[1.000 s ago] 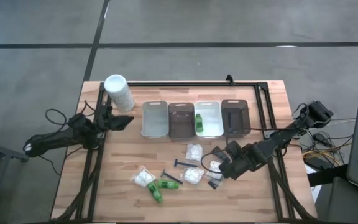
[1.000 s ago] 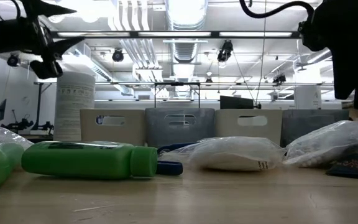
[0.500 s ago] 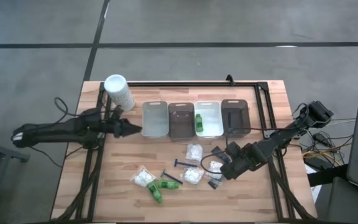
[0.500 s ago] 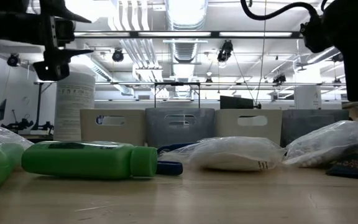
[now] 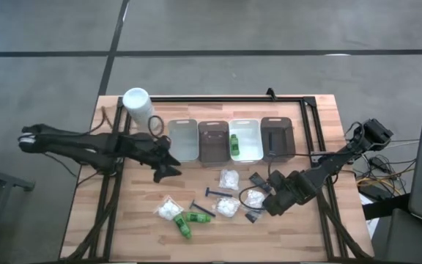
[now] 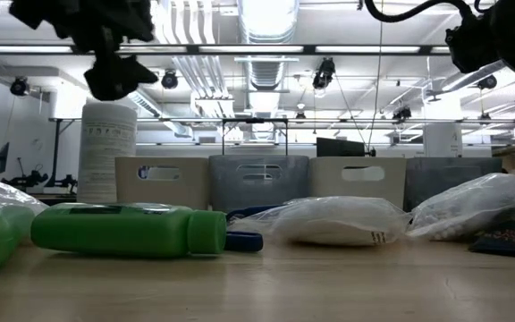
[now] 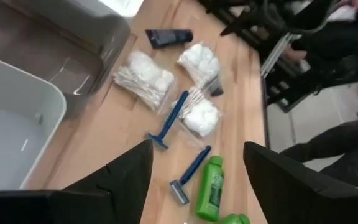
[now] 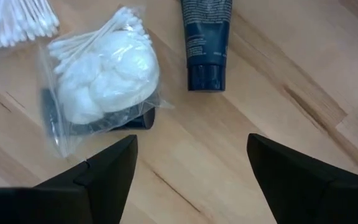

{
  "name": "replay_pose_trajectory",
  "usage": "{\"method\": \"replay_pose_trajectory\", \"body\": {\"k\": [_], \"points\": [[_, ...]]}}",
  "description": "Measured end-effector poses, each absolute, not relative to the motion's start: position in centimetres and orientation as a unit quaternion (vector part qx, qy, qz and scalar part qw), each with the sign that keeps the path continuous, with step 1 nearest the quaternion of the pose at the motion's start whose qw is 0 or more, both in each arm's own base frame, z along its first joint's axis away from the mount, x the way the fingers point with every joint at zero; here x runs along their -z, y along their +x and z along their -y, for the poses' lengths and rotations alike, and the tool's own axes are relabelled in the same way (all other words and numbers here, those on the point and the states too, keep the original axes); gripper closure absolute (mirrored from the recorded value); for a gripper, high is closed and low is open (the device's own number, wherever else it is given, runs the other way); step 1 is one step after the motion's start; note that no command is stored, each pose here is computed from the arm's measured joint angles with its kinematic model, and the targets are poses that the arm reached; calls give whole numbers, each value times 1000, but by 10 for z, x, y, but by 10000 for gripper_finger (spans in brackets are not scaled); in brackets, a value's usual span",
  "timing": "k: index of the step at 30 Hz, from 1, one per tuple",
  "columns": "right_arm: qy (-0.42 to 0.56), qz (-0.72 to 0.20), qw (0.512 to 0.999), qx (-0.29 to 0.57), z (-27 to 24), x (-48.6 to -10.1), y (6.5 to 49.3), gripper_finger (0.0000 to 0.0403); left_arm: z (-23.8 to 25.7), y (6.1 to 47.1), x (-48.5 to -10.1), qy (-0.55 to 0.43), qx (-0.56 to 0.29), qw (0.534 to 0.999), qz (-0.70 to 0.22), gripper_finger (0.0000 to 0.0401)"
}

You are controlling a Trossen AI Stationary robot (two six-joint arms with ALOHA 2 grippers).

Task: Pick & Place Travel size toiletries
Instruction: Put the top blue shave cream into the left black bin

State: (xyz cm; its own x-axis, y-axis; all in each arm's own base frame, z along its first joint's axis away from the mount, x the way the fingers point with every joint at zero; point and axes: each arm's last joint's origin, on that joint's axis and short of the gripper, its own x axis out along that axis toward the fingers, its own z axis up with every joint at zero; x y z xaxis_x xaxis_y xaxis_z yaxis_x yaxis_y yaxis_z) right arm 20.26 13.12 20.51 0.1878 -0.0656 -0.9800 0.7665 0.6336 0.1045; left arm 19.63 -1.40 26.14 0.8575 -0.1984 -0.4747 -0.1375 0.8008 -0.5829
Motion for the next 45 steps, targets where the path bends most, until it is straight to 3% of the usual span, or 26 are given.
{"method": "replay_pose_trajectory", "body": {"k": [9,22,29,39,45], "points": [[286,-543,718,330,-120,-197,202,80,16,215,-251,-327,3,895,-304,144],[267,-527,757,281,-105,-164,208,65,16,217,-249,-338,0,891,-305,144],[216,-524,779,268,-103,-157,210,86,16,217,-249,-332,1,893,-305,144],[194,-554,764,268,-109,-127,220,115,16,218,-249,-330,-2,894,-303,144],[190,-557,763,266,-112,-127,224,156,18,219,-251,-324,10,900,-290,144]]}}
